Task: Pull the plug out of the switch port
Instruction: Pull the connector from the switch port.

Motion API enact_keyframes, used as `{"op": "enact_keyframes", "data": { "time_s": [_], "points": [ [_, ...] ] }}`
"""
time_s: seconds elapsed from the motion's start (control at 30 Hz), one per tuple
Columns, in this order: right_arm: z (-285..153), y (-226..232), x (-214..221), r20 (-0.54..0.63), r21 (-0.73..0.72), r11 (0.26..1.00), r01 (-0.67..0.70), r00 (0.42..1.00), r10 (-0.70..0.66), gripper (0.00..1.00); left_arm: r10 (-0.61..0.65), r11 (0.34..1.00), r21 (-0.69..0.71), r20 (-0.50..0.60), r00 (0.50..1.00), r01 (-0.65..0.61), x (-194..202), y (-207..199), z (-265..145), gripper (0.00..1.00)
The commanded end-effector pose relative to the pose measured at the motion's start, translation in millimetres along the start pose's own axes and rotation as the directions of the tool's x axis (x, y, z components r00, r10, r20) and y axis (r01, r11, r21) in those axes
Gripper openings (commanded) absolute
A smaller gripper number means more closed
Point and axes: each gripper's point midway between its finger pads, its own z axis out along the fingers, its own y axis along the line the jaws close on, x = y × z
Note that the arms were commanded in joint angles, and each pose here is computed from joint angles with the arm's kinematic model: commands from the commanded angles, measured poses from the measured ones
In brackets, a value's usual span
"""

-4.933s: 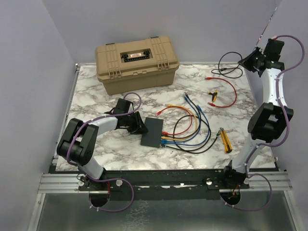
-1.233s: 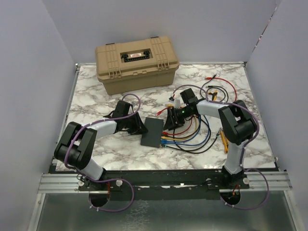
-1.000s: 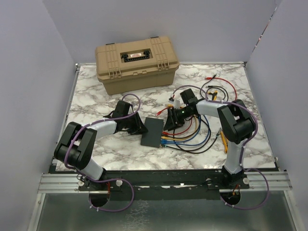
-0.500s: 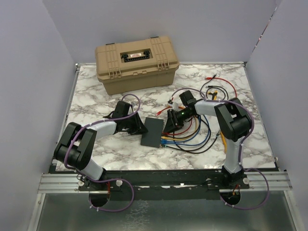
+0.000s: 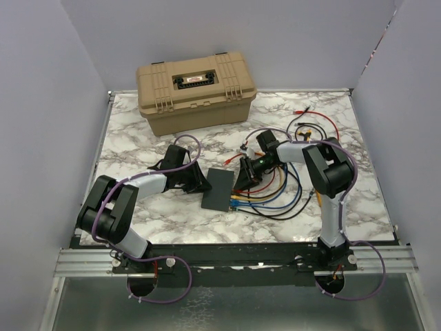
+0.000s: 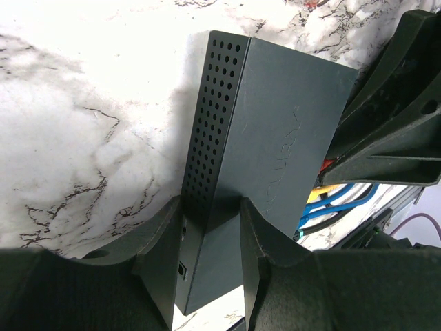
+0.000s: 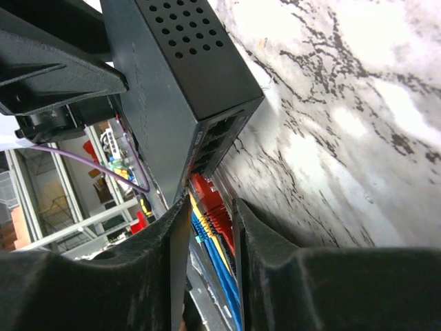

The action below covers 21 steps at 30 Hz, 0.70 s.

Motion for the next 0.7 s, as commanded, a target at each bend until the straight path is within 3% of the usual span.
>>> {"op": "enact_keyframes", "data": {
  "time_s": [0.0, 0.4, 0.67],
  "points": [
    [19.3, -35.7, 11.6, -0.044, 0.099, 0.994, -0.036, 0.998, 0.040, 0.33, -0.054, 0.963, -0.266, -0.081, 0.995, 0.031, 41.7, 70.5, 3.5, 0.26],
    [24.0, -30.2, 6.6, -0.052, 0.074, 0.997, -0.025, 0.998, 0.029, 0.41, -0.054, 0.964, -0.265, -0.082, 0.995, 0.030, 40.6, 69.7, 4.6, 0.26],
    [27.9, -32.0, 5.7, -0.060, 0.076, 0.997, -0.033, 0.998, 0.037, 0.32, -0.052, 0.964, -0.266, -0.084, 0.995, 0.028, 39.9, 69.6, 5.4, 0.26]
  ]
}}
